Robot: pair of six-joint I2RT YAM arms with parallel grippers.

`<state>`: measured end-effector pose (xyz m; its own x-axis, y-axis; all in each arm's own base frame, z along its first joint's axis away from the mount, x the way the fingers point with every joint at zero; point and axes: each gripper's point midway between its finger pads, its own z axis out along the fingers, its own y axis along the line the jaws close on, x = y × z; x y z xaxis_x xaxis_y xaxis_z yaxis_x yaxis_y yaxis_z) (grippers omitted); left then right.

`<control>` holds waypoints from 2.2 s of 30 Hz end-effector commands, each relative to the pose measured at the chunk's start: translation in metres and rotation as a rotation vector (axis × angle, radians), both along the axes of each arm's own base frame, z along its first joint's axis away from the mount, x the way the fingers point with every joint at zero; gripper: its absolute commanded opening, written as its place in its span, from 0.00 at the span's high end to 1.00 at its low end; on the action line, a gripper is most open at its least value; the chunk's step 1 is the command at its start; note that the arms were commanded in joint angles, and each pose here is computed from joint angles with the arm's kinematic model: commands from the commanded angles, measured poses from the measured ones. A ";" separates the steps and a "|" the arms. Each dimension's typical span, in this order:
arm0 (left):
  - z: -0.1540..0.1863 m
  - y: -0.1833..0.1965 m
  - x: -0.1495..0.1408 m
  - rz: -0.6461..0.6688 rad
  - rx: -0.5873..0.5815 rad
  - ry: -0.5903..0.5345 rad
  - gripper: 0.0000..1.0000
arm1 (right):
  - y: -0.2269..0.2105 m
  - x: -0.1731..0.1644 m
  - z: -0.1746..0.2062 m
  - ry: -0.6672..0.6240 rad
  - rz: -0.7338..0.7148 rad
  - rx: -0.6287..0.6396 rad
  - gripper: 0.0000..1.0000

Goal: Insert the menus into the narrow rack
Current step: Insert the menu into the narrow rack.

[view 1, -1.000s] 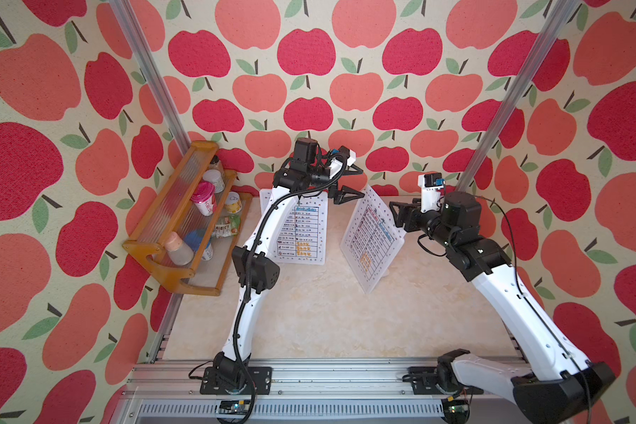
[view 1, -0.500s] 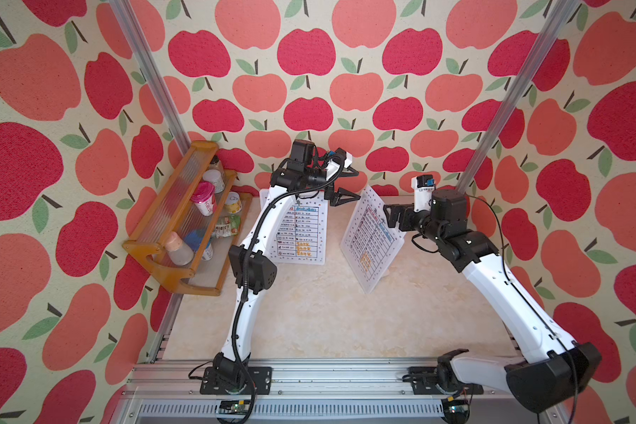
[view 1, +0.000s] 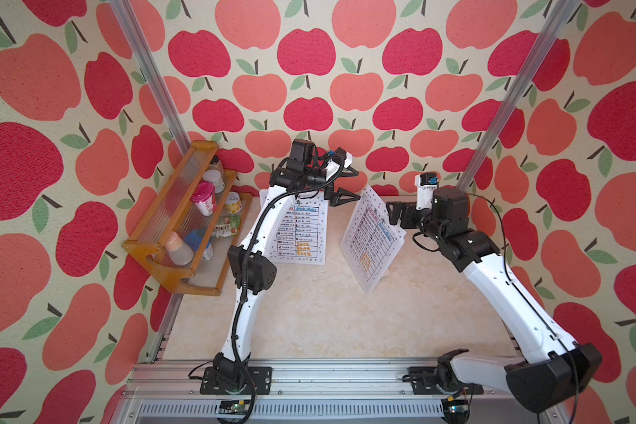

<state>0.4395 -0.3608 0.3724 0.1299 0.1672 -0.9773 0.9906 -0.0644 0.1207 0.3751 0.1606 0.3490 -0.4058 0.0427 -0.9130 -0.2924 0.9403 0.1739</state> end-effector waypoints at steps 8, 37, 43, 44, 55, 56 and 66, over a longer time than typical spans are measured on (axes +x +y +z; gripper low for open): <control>0.015 0.008 -0.008 -0.005 -0.009 -0.040 0.01 | -0.016 0.010 0.004 -0.014 -0.093 -0.016 0.01; 0.013 0.009 -0.010 -0.009 -0.002 -0.031 0.01 | -0.013 0.001 -0.038 0.065 -0.077 -0.043 0.01; 0.014 0.009 -0.012 -0.009 -0.002 -0.034 0.01 | -0.015 0.001 -0.017 0.029 -0.087 -0.040 0.01; 0.015 0.010 -0.012 -0.007 -0.002 -0.037 0.01 | -0.015 0.002 -0.011 0.018 -0.087 -0.036 0.01; 0.019 0.022 -0.012 0.008 0.002 -0.044 0.01 | 0.012 0.030 -0.005 0.049 -0.052 -0.055 0.01; 0.018 0.024 -0.011 0.010 0.003 -0.040 0.01 | 0.013 0.032 -0.007 0.052 -0.053 -0.059 0.01; 0.013 0.032 -0.009 0.017 0.008 -0.031 0.01 | 0.023 0.037 -0.031 0.107 -0.047 -0.091 0.01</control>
<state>0.4418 -0.3341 0.3730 0.1249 0.1921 -0.9734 0.9922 -0.0292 0.1215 0.4139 0.1819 0.3178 -0.4941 0.0006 -0.8694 -0.2344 0.9629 0.1338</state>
